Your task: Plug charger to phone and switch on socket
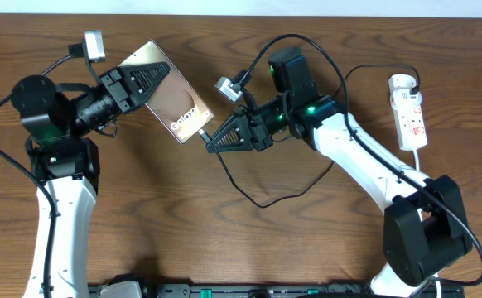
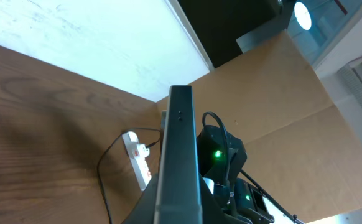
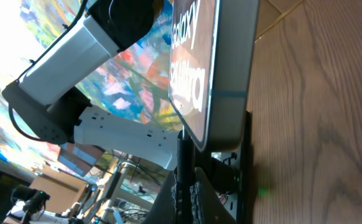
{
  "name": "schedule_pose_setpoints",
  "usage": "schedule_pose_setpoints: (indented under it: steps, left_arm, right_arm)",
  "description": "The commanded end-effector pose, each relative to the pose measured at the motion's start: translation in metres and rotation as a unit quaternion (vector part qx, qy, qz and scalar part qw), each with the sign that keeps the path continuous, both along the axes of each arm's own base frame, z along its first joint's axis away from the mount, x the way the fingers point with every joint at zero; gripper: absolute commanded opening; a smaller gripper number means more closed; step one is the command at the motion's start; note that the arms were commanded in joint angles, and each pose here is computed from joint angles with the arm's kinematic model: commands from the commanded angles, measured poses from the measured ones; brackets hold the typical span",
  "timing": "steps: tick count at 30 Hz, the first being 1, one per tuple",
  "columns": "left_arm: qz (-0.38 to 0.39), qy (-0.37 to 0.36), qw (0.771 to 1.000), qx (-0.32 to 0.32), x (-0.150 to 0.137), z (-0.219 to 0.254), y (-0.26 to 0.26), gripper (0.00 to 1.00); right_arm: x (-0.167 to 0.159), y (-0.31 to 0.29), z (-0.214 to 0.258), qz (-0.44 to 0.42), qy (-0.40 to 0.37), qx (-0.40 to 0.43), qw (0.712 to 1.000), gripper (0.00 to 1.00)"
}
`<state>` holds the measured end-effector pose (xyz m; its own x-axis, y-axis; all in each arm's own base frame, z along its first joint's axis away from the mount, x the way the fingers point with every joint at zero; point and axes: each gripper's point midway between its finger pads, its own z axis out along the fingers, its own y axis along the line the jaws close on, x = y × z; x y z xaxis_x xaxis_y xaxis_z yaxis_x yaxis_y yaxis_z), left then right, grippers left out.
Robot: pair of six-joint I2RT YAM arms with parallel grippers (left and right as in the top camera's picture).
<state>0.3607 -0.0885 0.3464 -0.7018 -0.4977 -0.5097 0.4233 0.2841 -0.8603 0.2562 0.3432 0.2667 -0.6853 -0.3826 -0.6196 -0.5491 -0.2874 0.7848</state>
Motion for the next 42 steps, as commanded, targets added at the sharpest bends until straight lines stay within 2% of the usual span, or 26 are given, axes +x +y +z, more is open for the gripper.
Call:
schedule_pose_setpoints:
  steps: [1, 42]
  left_arm:
    - [-0.017, -0.002, 1.0, 0.0, -0.005, 0.0, -0.007, 0.07]
    - [-0.038, -0.001, 0.999, 0.0, -0.01, 0.0, -0.021, 0.07]
  right_arm:
    - [-0.006, 0.001, 0.008, 0.01, -0.006, 0.008, 1.0, 0.01]
    - [-0.005, 0.001, 0.009, 0.01, -0.011, 0.011, 1.0, 0.01]
